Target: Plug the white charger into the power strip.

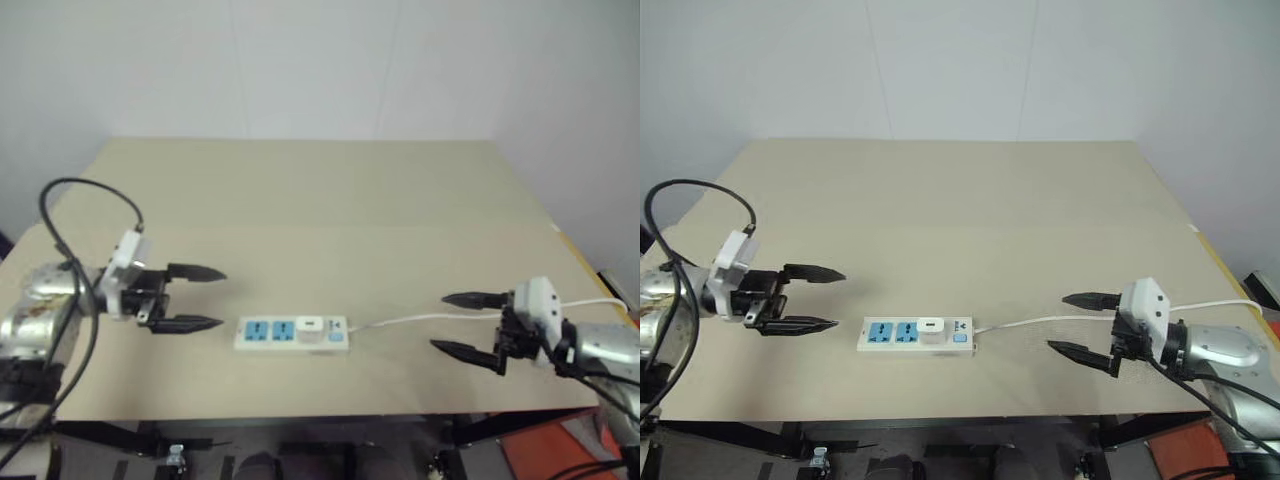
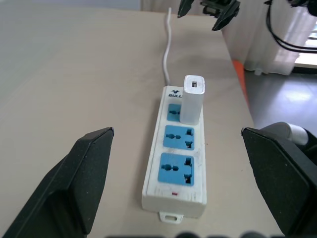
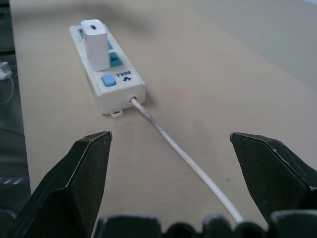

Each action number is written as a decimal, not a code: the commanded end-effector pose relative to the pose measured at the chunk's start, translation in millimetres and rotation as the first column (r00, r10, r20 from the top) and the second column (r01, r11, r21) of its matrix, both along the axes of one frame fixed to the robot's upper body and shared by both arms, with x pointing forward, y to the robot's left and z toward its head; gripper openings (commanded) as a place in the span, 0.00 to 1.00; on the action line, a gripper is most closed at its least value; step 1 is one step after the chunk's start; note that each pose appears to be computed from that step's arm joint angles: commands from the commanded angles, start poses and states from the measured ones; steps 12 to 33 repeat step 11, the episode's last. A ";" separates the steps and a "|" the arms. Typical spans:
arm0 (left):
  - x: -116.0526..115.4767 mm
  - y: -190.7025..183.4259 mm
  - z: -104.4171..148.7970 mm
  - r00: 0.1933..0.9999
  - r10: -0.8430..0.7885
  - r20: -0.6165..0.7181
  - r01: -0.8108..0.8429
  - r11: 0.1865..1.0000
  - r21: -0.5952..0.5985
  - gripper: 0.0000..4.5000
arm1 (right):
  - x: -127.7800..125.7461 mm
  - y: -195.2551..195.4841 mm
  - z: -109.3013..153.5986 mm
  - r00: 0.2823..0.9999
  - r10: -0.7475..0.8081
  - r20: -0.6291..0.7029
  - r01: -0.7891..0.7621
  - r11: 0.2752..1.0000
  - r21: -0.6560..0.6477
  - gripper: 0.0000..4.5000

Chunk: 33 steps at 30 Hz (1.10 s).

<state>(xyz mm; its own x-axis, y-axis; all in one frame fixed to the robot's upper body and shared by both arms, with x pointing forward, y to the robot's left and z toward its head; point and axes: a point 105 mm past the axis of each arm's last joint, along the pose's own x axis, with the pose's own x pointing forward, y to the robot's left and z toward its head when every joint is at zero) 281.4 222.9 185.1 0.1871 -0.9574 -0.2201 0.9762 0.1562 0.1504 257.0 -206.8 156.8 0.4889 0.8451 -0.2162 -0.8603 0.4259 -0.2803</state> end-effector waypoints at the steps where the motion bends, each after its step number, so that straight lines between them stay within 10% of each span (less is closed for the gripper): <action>1: -3.3 2.1 11.4 0.999 0.008 0.040 -0.008 1.000 0.017 1.00 | -1.3 2.2 13.1 0.999 0.013 0.045 -0.013 1.000 0.003 0.99; 33: -4.3 1.5 14.4 0.999 0.019 0.044 -0.019 1.000 0.013 1.00 | 3.2 5.3 11.2 0.999 0.028 0.045 -0.028 1.000 0.002 0.99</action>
